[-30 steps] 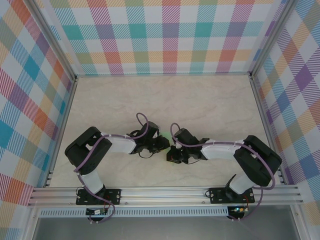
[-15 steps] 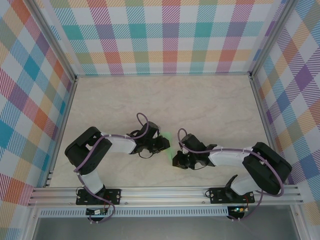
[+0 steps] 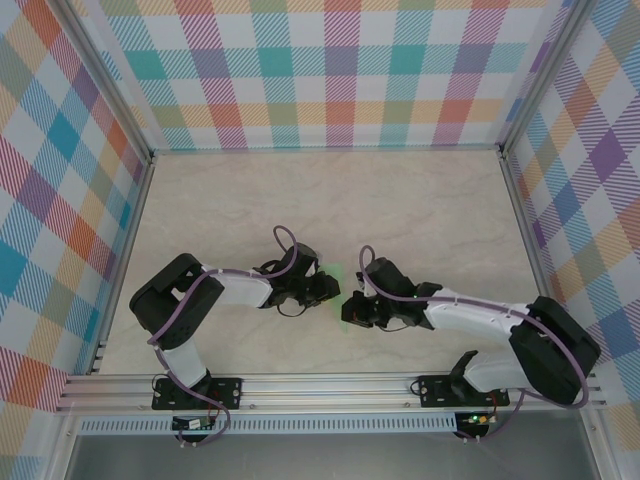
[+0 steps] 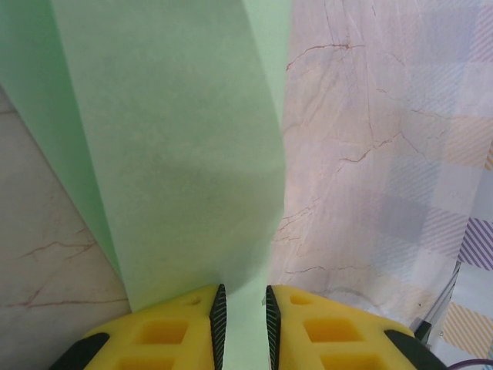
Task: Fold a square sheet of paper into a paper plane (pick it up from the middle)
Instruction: Fold the wing for the fifth time at the center of the table.
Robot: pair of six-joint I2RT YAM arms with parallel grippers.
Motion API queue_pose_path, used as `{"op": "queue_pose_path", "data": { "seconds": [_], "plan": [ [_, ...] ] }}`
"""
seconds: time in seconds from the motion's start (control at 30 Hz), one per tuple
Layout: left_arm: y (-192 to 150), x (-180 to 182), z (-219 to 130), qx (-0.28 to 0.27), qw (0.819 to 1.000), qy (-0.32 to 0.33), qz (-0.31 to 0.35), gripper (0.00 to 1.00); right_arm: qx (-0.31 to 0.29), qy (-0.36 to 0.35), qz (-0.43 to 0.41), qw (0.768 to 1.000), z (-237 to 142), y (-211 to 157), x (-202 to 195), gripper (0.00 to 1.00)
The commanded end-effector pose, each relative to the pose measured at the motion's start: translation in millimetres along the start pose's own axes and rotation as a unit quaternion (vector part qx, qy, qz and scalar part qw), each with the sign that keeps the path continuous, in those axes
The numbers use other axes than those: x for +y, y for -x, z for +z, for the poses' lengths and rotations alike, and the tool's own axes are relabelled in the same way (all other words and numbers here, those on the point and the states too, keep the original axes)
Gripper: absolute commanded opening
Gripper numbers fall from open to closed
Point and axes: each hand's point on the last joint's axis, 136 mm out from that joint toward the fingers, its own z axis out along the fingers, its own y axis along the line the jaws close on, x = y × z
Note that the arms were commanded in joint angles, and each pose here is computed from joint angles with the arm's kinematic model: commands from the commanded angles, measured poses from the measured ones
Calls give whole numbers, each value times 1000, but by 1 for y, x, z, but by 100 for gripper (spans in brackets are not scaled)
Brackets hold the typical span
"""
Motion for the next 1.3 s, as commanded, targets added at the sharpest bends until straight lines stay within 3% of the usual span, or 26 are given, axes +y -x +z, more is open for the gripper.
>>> {"op": "queue_pose_path", "data": {
  "seconds": [0.0,0.37,0.73,0.87,1.03,1.27],
  "plan": [
    [-16,29,4,24,998,51,-16,24,-21,31,-7,999,10,20,23,9],
    [-16,26,2,22,999,45,-17,24,-40,2,39,998,37,31,-10,7],
    [-9,-3,-8,15,1000,4,0,30,18,-103,54,993,32,-9,-81,6],
    [3,-24,-35,-21,999,-1,26,38,42,-104,15,994,24,-20,-84,5],
    [10,-23,-61,-67,997,15,41,40,67,-83,-27,994,18,-24,-79,6],
    [-6,-23,-50,-45,998,-32,41,38,79,-84,-33,993,20,-17,-80,6]
  ]
}}
